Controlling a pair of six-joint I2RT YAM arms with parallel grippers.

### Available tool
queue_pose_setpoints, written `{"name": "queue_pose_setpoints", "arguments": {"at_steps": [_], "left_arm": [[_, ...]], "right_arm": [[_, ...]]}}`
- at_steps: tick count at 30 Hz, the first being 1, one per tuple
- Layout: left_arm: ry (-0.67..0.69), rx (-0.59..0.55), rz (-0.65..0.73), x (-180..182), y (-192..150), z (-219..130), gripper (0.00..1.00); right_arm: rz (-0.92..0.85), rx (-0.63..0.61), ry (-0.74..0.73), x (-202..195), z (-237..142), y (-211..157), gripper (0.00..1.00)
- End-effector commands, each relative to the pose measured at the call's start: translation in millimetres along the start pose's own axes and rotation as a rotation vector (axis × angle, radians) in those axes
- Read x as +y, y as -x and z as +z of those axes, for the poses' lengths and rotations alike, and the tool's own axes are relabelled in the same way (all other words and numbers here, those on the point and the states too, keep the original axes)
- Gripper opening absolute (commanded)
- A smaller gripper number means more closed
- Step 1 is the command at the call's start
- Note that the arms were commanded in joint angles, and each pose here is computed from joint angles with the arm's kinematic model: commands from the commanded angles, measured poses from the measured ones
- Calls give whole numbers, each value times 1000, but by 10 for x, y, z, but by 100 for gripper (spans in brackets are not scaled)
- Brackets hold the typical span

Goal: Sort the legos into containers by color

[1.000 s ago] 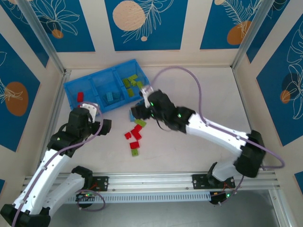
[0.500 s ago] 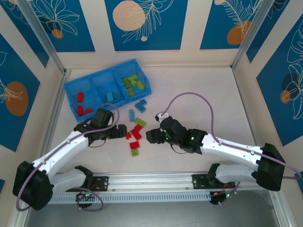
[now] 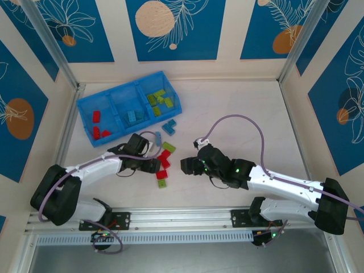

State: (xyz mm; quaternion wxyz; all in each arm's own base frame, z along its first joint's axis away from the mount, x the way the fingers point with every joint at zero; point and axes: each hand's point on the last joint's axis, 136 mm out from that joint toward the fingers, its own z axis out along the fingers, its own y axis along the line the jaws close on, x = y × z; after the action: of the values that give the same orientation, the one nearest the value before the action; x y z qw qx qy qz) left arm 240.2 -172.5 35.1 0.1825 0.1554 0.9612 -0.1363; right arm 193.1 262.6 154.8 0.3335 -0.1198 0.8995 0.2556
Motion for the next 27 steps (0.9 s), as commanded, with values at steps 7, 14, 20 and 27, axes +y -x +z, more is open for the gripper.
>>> {"name": "queue_pose_setpoints", "arguments": {"at_steps": [7,14,20,27], "left_arm": [[1,-17,81,-38,170,206,50],[-13,-6,65,-48,140,278,40],[7,-53,98,-36,251,229,49],[-8,-86,85,-79,355,275,30]], "right_arm": [[36,-9,-35,-28,-67,28,71],[36,-10,-50,-45,-83,21,71],[29,-9,-62,-63,-84,19,71],[30,-9,-82,-95,-98,20,71]]}}
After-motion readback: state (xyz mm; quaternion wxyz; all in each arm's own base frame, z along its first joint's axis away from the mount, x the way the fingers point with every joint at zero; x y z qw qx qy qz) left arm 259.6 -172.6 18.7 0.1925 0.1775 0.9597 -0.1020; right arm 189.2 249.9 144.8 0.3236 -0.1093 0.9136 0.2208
